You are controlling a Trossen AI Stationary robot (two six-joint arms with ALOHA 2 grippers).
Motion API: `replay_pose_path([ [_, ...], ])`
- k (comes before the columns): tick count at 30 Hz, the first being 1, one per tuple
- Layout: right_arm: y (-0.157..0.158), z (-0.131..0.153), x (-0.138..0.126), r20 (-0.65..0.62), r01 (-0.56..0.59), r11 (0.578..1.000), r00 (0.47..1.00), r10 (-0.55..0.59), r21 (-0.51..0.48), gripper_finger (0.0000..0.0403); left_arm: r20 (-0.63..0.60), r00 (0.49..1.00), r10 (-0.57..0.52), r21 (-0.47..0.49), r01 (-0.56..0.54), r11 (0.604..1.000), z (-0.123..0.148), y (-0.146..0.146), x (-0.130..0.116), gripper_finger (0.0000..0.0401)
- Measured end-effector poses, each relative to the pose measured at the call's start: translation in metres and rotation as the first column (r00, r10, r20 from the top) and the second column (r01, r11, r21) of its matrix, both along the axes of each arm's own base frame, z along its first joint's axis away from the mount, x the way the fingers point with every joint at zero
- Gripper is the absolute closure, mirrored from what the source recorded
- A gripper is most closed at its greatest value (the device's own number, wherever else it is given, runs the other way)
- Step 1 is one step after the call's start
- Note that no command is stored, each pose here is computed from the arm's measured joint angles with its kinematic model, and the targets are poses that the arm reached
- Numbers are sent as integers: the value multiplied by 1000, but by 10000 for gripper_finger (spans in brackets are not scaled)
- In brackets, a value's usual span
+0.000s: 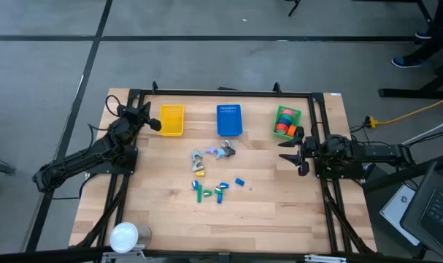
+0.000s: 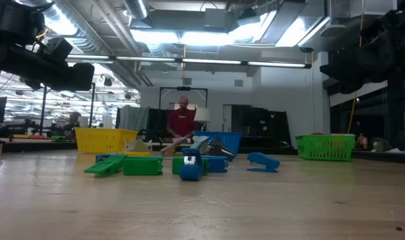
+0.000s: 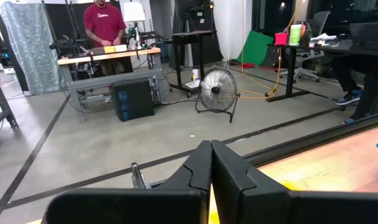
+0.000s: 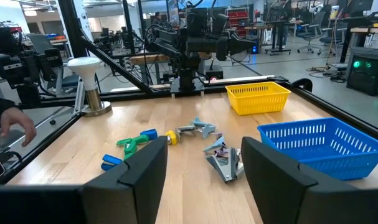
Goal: Pick and place Stapler, Stapler remover, tape
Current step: Put the violet staple remover into the yellow basket
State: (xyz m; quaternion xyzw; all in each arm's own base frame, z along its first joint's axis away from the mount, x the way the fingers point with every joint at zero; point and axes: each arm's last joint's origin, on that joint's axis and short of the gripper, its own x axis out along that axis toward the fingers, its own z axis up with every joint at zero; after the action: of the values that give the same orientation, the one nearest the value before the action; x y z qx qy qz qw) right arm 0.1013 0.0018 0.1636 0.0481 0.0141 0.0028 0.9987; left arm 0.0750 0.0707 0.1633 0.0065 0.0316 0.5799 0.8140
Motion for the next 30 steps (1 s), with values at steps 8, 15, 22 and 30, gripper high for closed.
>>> replay_pose_path([
  [8,0,0,0,0,0,1000,1000,0,0,192,0,1000,0,0,0,1000,0,0,0,400],
  [15,0,0,0,0,0,1000,1000,0,0,192,0,1000,0,0,0,1000,0,0,0,400],
  [22,0,0,0,0,1,1000,1000,-1,0,192,-17,1000,-1,6,1,1000,0,0,0,400],
  [30,0,0,0,0,1,1000,1000,-1,0,192,37,999,0,-5,0,1000,1,0,0,400],
])
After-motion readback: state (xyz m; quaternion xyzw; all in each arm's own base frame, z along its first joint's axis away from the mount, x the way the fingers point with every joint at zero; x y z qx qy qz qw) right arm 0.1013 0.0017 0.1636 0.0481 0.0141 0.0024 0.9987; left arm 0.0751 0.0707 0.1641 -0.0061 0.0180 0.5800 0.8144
